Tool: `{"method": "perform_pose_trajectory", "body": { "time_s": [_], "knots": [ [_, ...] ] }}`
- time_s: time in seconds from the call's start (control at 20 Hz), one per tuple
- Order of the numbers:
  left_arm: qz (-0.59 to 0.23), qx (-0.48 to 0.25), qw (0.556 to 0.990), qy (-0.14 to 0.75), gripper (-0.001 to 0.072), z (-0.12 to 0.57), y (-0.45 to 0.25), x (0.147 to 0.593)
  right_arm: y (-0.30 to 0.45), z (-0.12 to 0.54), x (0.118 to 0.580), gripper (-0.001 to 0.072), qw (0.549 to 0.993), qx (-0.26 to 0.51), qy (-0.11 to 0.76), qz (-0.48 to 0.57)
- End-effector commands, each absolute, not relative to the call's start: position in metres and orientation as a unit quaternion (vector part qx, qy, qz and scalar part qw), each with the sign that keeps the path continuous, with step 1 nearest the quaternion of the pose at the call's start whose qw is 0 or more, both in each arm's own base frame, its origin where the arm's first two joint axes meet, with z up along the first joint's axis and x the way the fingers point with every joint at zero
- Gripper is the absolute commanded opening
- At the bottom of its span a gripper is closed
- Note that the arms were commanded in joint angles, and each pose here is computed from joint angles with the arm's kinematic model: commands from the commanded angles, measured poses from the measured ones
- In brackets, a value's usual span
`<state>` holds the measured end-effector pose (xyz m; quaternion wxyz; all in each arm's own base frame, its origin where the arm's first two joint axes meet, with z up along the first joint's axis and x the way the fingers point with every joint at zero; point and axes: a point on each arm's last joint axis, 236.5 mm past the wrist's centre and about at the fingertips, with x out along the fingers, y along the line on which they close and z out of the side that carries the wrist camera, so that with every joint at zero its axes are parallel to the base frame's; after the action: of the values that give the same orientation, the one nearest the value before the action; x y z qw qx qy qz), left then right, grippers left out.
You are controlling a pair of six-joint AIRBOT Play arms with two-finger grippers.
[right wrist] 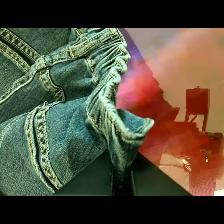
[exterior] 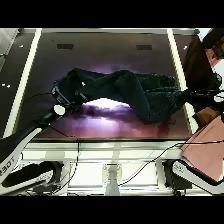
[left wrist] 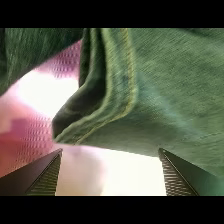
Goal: Fold the clothes and pants, and hang the long-sleeved shirts on hangers.
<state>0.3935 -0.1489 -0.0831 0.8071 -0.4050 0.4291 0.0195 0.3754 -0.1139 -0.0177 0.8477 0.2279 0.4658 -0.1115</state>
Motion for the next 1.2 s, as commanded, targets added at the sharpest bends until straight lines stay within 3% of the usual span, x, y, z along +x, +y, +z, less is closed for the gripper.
{"method": "perform_pose_trajectory", "body": {
  "time_s": [0.0,0.05,0.1,0.2,0.3,0.45,0.6,0.75,1.05,1.15],
  "knots": [
    [0.039,-0.423,0.788,0.446,0.0703,-0.104,-0.154,0.389,-0.115,-0.017,0.376,0.0056,0.849,0.228,0.463,-0.113],
    [0.045,-0.423,0.792,0.439,0.0697,-0.106,-0.151,0.392,-0.115,-0.017,0.377,0.0056,0.849,0.227,0.463,-0.113],
    [0.052,-0.422,0.798,0.426,0.0645,-0.105,-0.146,0.398,-0.116,-0.016,0.377,0.0056,0.850,0.227,0.461,-0.114],
    [0.059,-0.422,0.806,0.410,0.0434,-0.104,-0.140,0.405,-0.117,-0.015,0.378,0.0056,0.852,0.226,0.458,-0.115],
    [0.061,-0.421,0.809,0.405,0.0057,-0.105,-0.139,0.412,-0.117,-0.015,0.378,0.0056,0.852,0.226,0.458,-0.115],
    [0.062,-0.421,0.827,0.368,0.0033,-0.088,-0.131,0.434,-0.117,-0.015,0.379,0.0056,0.852,0.227,0.457,-0.115],
    [0.025,-0.361,0.865,0.348,0.0030,-0.055,-0.116,0.457,-0.117,0.002,0.391,0.0056,0.861,0.237,0.436,-0.111],
    [0.023,-0.331,0.877,0.349,0.0029,-0.022,-0.076,0.464,-0.124,0.027,0.405,0.0056,0.876,0.228,0.411,-0.111],
    [0.072,-0.301,0.909,0.279,0.0030,0.067,0.023,0.440,-0.132,0.047,0.413,0.0056,0.888,0.209,0.395,-0.113],
    [0.062,-0.303,0.895,0.321,0.0036,0.063,0.014,0.419,-0.130,0.045,0.412,0.0056,0.885,0.211,0.400,-0.111]
  ]
}}
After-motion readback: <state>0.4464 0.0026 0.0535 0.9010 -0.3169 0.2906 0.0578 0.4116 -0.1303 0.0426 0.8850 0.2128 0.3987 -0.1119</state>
